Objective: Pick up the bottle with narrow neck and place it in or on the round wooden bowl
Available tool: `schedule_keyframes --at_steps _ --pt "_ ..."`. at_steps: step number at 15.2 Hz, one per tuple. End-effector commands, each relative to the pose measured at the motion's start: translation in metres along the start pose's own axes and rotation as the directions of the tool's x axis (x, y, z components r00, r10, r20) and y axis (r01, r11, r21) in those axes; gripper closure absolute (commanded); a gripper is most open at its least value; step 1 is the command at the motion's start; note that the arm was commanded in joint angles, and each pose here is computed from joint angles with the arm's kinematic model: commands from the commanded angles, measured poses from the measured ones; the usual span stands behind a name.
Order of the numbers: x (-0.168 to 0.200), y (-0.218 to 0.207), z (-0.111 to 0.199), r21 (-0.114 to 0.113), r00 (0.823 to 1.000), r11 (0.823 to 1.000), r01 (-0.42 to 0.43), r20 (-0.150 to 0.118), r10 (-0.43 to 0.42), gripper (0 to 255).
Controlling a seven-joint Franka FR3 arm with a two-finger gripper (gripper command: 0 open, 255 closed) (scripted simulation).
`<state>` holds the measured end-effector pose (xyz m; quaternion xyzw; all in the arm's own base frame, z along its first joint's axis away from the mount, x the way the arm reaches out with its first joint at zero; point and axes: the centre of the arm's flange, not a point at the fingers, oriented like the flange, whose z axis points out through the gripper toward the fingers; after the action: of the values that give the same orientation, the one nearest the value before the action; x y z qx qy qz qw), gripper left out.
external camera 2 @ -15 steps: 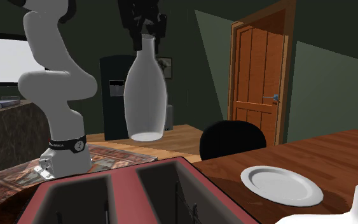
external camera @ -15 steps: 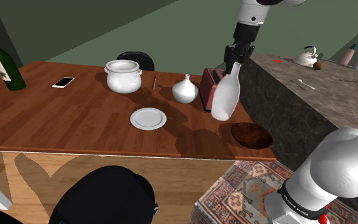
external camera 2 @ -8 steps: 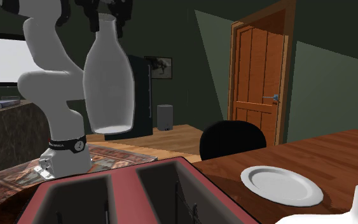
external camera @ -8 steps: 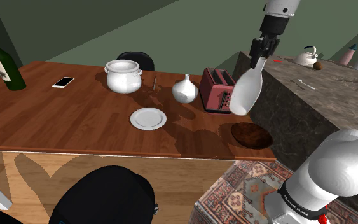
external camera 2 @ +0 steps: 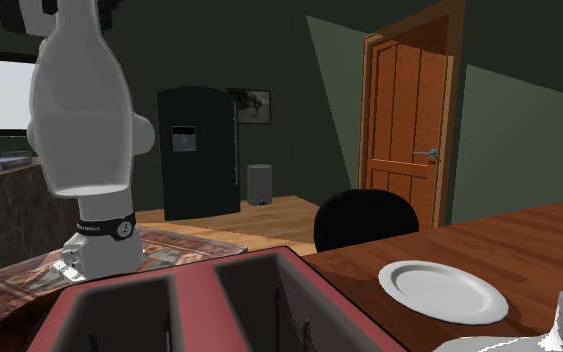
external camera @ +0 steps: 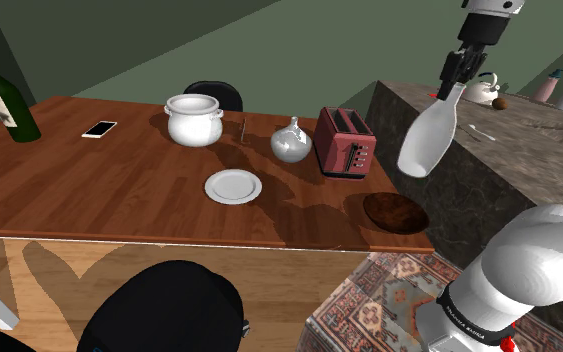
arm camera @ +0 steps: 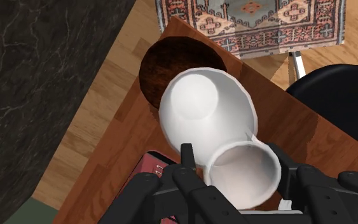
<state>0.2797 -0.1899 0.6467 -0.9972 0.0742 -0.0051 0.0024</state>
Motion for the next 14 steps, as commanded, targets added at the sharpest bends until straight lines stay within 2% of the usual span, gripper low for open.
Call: schedule_keyframes --at_steps 1,14 --pt "-0.012 0.020 -0.007 0.000 1.000 1.000 0.001 0.001 -0.001 255" --pt "-0.013 0.020 0.061 0.000 1.000 1.000 0.001 0.001 -0.001 255"
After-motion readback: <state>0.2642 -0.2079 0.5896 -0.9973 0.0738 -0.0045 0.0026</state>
